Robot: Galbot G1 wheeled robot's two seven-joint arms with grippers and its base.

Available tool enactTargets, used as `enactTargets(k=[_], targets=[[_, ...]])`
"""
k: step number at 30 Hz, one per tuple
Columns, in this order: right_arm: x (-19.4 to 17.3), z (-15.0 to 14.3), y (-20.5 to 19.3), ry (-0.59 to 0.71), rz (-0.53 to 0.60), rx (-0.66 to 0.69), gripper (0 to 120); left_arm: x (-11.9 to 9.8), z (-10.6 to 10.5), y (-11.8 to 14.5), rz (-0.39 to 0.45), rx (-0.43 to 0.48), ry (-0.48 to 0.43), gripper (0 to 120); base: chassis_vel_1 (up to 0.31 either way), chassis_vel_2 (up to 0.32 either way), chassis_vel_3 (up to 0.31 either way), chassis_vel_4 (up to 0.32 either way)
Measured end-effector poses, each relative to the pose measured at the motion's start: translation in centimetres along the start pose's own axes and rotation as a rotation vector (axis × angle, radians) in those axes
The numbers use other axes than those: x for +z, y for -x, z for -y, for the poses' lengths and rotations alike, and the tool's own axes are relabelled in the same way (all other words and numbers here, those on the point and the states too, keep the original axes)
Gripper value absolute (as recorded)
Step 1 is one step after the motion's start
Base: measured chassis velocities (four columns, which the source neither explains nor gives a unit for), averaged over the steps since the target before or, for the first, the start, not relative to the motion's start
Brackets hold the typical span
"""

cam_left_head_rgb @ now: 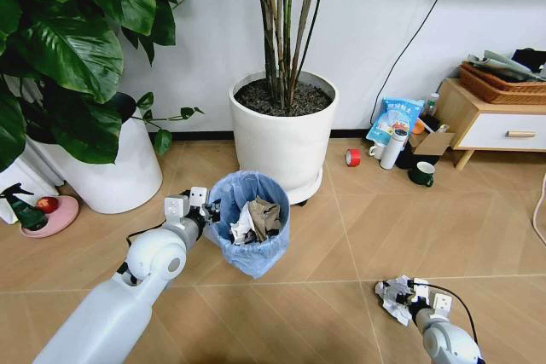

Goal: Pick up the trash bin and place the garbage on the floor into it.

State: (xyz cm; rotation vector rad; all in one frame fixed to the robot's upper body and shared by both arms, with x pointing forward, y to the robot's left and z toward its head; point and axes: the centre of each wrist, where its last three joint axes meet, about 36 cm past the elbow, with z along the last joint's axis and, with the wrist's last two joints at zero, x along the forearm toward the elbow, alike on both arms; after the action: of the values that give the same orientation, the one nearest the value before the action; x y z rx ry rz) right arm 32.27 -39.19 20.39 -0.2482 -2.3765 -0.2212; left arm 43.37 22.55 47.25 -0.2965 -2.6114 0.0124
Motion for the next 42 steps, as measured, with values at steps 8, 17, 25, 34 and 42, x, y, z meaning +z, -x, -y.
enactTargets(k=[8,17,25,34,42], targets=[[0.6,0.1,0.2,0.002,0.005,0.006,58,0.0,0.0,0.1,-0.002,0.000,0.001,0,0.000,0.000,0.000,0.000],[1.2,-0.2,0.7,0.002,0.004,0.009,27,0.1,0.0,0.1,-0.002,-0.001,0.003,0,0.000,0.000,0.000,0.000],[-0.4,-0.3,0.5,-0.012,0.048,0.006,0,0.0,0.0,0.0,0.001,-0.001,0.004,0,0.000,0.000,0.000,0.000],[-10.8,-0.7,-4.5,-0.134,0.311,-0.066,0,0.2,0.1,0.0,0.002,-0.004,0.000,0,0.000,0.000,0.000,0.000],[-22.6,-8.0,-11.9,-0.211,0.522,-0.336,0,0.8,0.6,0.4,-0.005,-0.007,-0.002,0,0.000,0.000,0.000,0.000]])
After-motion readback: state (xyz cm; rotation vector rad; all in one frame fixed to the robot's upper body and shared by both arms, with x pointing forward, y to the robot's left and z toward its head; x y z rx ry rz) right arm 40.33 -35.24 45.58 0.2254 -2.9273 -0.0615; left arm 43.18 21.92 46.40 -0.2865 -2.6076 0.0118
